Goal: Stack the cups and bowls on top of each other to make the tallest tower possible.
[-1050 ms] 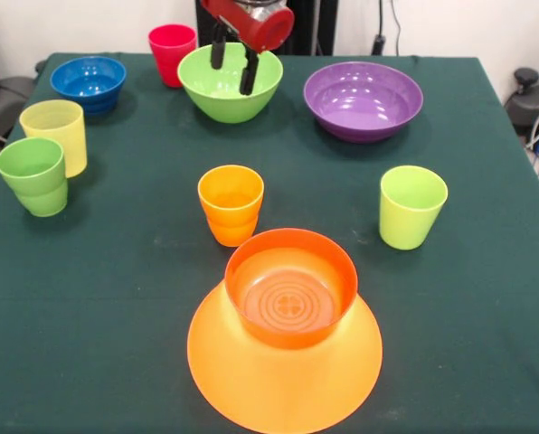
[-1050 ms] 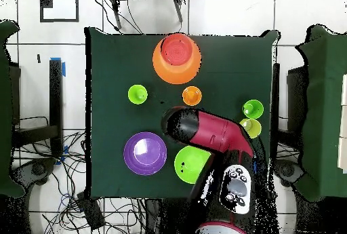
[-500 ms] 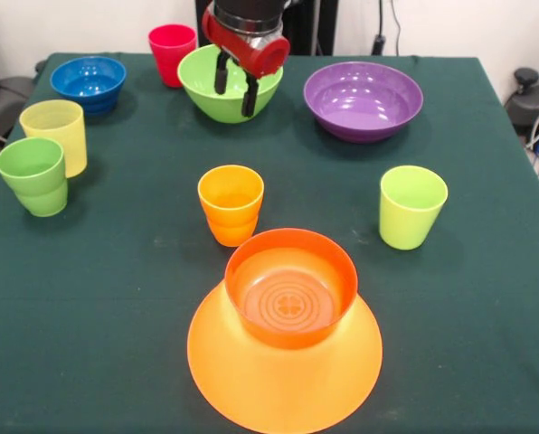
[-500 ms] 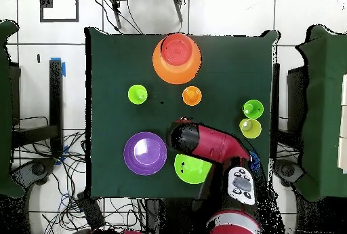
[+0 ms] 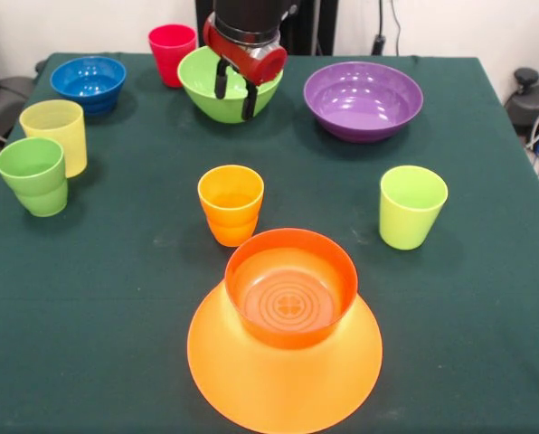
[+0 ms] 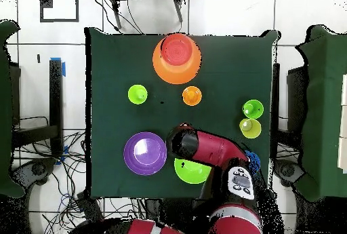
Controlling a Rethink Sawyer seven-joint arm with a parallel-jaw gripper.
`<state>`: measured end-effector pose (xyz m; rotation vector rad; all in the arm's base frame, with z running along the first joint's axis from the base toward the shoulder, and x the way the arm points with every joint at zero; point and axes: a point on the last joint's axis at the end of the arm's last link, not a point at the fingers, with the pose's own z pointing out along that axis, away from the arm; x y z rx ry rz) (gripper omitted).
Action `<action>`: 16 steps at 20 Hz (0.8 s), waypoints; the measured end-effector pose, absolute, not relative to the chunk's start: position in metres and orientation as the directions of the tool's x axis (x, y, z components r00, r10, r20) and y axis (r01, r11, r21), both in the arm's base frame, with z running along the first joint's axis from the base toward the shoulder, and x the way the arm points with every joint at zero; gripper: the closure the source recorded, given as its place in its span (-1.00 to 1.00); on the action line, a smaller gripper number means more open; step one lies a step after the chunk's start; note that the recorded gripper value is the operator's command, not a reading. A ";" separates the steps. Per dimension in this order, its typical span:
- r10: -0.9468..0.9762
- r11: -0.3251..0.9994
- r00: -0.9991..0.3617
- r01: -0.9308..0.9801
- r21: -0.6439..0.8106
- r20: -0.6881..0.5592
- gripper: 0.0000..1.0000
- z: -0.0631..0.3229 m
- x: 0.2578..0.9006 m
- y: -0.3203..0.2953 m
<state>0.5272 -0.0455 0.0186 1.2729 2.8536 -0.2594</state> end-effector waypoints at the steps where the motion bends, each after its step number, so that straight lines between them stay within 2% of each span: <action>1: 0.738 0.657 -0.670 0.740 -0.147 -0.074 -1.00 0.019 0.528 -0.045; 16: 0.734 0.660 -0.671 0.741 -0.127 -0.103 -1.00 0.035 0.538 -0.045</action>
